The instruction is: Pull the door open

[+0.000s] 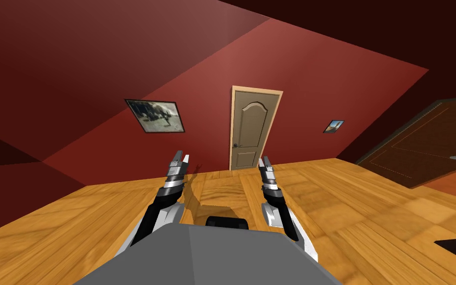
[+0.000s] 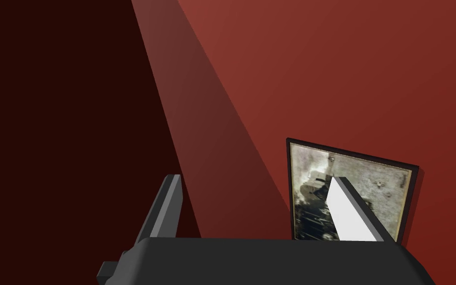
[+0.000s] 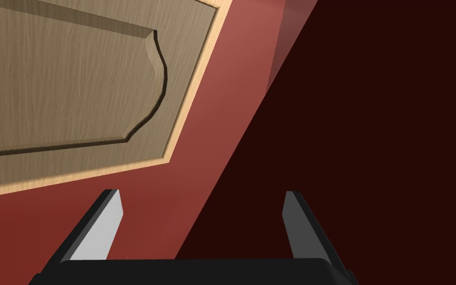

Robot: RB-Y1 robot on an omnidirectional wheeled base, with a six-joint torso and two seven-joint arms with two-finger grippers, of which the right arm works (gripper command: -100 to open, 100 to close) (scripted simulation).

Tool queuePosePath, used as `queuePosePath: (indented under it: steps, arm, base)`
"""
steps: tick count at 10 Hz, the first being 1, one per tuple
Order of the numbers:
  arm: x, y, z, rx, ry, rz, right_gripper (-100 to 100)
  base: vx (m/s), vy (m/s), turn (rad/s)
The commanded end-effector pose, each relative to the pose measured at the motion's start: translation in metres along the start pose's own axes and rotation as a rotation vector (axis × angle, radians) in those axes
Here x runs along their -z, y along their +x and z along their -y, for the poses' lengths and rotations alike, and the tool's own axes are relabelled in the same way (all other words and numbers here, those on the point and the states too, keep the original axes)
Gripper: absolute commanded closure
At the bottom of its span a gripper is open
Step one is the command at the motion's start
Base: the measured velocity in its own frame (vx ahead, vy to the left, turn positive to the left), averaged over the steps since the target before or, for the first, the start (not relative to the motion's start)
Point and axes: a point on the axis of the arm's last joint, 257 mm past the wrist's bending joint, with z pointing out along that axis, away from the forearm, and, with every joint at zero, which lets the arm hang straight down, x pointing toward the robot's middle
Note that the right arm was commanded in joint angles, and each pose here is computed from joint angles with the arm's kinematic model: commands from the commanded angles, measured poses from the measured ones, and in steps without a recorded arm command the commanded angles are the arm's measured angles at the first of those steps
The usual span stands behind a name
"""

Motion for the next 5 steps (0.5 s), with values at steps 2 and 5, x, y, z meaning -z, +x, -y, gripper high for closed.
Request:
queuePosePath:
  steps: [2,5]
  arm:
    - [0.0040,0.003,0.022,-0.018,0.036,-0.015,-100]
    - [0.0095,0.007,0.048,-0.038,0.081,-0.031,-100]
  base:
    - [0.100,0.005,0.055]
    - [0.089,0.005,0.055]
